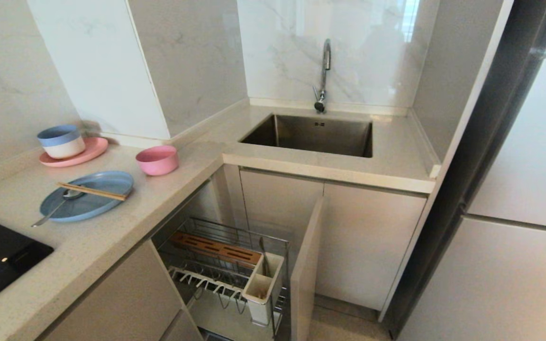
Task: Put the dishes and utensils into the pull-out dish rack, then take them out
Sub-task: Pick up the bowl and place it in the cupboard
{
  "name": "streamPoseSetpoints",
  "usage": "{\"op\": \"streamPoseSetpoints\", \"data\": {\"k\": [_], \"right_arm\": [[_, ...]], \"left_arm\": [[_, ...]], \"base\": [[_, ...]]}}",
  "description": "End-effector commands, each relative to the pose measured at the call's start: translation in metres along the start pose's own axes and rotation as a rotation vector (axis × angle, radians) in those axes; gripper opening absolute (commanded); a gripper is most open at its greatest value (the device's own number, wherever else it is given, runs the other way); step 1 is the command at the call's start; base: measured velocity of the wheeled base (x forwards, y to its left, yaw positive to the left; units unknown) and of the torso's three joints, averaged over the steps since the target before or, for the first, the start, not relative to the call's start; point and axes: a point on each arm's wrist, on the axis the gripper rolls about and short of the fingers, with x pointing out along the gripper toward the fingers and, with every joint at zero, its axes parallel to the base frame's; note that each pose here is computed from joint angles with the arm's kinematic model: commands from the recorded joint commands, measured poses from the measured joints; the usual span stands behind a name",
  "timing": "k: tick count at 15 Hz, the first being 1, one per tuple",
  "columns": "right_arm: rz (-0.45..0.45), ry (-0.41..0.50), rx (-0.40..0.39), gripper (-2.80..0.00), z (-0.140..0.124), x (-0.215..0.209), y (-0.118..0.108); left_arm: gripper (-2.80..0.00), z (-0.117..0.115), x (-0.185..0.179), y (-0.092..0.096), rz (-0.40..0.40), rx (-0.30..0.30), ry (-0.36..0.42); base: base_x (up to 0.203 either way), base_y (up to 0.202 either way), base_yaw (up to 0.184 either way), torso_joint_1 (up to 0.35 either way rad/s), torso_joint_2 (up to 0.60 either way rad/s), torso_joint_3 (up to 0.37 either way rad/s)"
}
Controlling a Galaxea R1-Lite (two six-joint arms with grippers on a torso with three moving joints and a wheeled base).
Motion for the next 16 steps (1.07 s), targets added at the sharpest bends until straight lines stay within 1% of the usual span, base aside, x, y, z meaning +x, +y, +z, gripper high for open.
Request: {"op": "streamPoseSetpoints", "data": {"k": [1, 16], "right_arm": [[0.0, -0.001, 0.0, -2.8, 0.0, 0.0, 0.0], [0.0, -0.001, 0.0, -2.8, 0.0, 0.0, 0.0]], "left_arm": [[-2.8, 0.0, -0.0001, 0.0, 0.0, -0.001, -0.001], [-2.8, 0.0, -0.0001, 0.0, 0.0, 0.002, -0.001]], "base": [[0.0, 0.0, 0.0, 0.009, 0.0, -0.202], [0.0, 0.0, 0.0, 0.005, 0.0, -0.196]]}}
